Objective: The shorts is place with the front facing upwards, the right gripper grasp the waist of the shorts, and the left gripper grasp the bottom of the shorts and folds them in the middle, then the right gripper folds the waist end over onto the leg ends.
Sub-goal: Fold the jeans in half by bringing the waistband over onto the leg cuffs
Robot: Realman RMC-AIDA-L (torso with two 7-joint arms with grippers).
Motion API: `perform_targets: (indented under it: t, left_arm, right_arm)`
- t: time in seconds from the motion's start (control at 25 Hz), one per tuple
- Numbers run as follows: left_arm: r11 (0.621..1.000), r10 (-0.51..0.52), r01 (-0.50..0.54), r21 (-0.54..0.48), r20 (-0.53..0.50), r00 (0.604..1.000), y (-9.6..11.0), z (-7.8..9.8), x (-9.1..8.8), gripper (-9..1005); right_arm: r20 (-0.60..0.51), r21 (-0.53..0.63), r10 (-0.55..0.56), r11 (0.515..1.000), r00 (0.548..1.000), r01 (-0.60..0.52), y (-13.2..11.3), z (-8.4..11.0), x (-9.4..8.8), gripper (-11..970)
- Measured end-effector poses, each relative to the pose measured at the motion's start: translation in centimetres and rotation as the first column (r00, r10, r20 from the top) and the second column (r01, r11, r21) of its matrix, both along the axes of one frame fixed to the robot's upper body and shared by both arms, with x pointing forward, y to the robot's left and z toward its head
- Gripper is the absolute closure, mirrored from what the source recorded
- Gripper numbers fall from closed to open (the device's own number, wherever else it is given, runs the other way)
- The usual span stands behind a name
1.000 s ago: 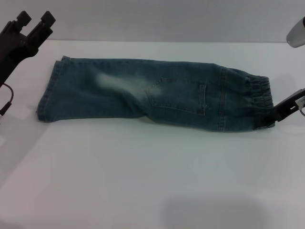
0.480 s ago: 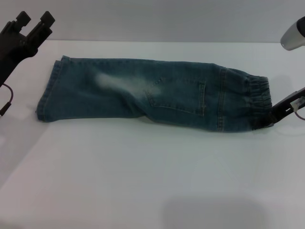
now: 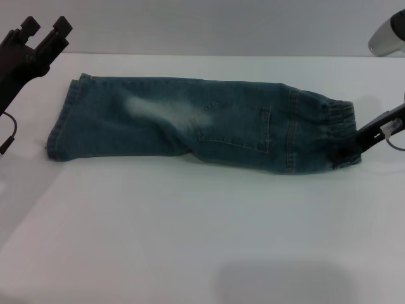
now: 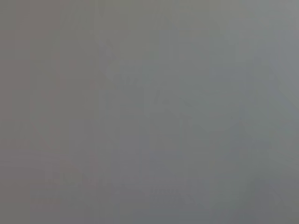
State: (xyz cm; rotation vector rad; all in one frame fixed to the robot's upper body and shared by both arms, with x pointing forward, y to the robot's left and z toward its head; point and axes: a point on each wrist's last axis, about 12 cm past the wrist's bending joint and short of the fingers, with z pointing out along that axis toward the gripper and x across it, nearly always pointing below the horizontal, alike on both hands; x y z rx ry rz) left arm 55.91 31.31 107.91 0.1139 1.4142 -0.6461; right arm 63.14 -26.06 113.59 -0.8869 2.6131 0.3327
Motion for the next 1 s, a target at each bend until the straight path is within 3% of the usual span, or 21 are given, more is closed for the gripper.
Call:
perform_targets:
  t: [0.4, 0.84, 1.0]
  left_arm:
    - [1.0, 0.004, -0.004, 0.002, -0.005, 1.0, 0.1, -0.1, 0.0, 196]
    - [1.0, 0.014, -0.013, 0.019, -0.01, 1.0, -0.1, -0.1, 0.4, 196]
    - [1.0, 0.011, -0.01, 0.019, -0.008, 1.0, -0.1, 0.0, 0.5, 196]
  right_arm:
    - [0.02, 0.005, 0.015, 1.0, 1.0, -0.015, 0.9, 0.5, 0.4, 386]
    - [0.02, 0.002, 0.006, 1.0, 1.0, -0.006, 0.6, -0.4, 0.2, 404]
    - [0.018, -0.013, 0.038, 0.999, 0.999, -0.037, 0.7, -1.1, 0.0, 529]
